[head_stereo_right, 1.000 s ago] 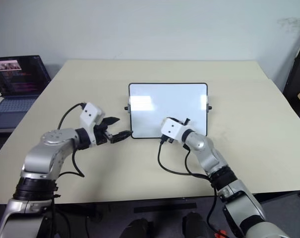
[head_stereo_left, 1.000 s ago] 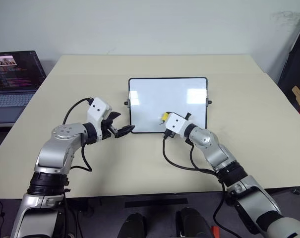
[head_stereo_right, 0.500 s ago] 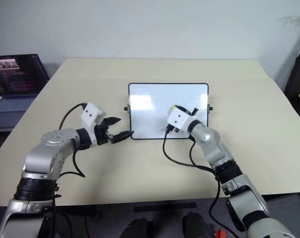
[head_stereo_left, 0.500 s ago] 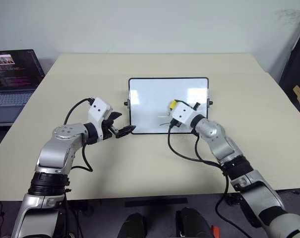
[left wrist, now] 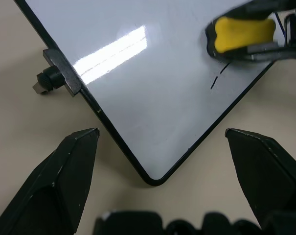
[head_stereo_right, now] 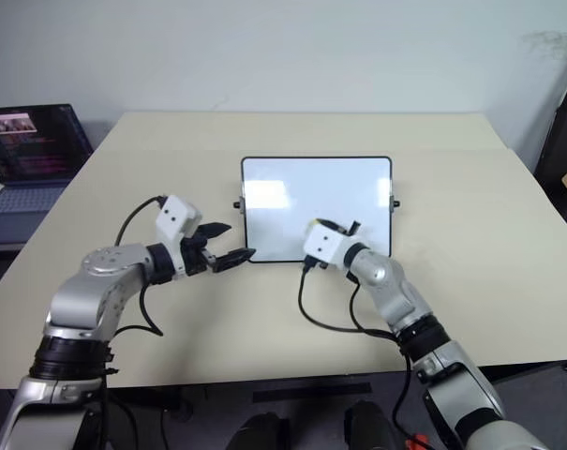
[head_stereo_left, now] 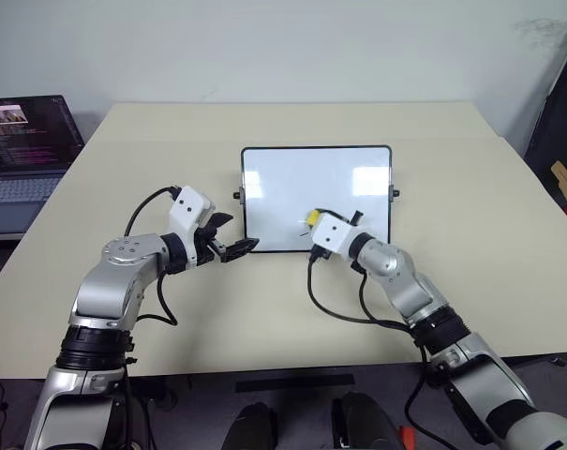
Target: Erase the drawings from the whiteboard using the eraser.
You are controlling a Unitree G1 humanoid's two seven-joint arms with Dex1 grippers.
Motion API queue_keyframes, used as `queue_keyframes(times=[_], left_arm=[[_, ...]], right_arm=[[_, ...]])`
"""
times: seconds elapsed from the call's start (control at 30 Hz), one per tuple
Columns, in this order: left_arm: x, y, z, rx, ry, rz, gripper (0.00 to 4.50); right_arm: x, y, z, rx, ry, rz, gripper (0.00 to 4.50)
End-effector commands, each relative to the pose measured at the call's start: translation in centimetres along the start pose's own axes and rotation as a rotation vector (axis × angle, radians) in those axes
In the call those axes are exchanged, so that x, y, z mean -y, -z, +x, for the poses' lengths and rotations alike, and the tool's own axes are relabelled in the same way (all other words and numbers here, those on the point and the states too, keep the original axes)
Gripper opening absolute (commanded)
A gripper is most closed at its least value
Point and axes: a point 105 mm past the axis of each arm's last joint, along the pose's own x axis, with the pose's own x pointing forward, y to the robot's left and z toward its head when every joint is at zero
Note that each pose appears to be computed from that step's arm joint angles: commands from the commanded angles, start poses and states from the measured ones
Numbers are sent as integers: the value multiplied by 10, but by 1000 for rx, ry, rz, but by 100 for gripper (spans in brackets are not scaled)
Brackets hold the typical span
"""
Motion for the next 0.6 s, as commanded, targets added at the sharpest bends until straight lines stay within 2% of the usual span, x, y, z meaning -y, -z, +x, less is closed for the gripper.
queue_keyframes(times=[0.03, 0.2, 0.43, 0.6], left_arm=[[4, -11, 1, 34, 14, 35, 450], [6, -10, 1, 33, 20, 32, 450], [8, -10, 2, 35, 24, 30, 450], [9, -9, 1, 35, 22, 29, 450]], right_arm=[[30, -26, 5, 79, 115, 52, 117], [25, -32, 13, 79, 88, 73, 117], [-6, -20, 22, 6, -40, 124, 117], [8, 0, 10, -31, 20, 186, 117]])
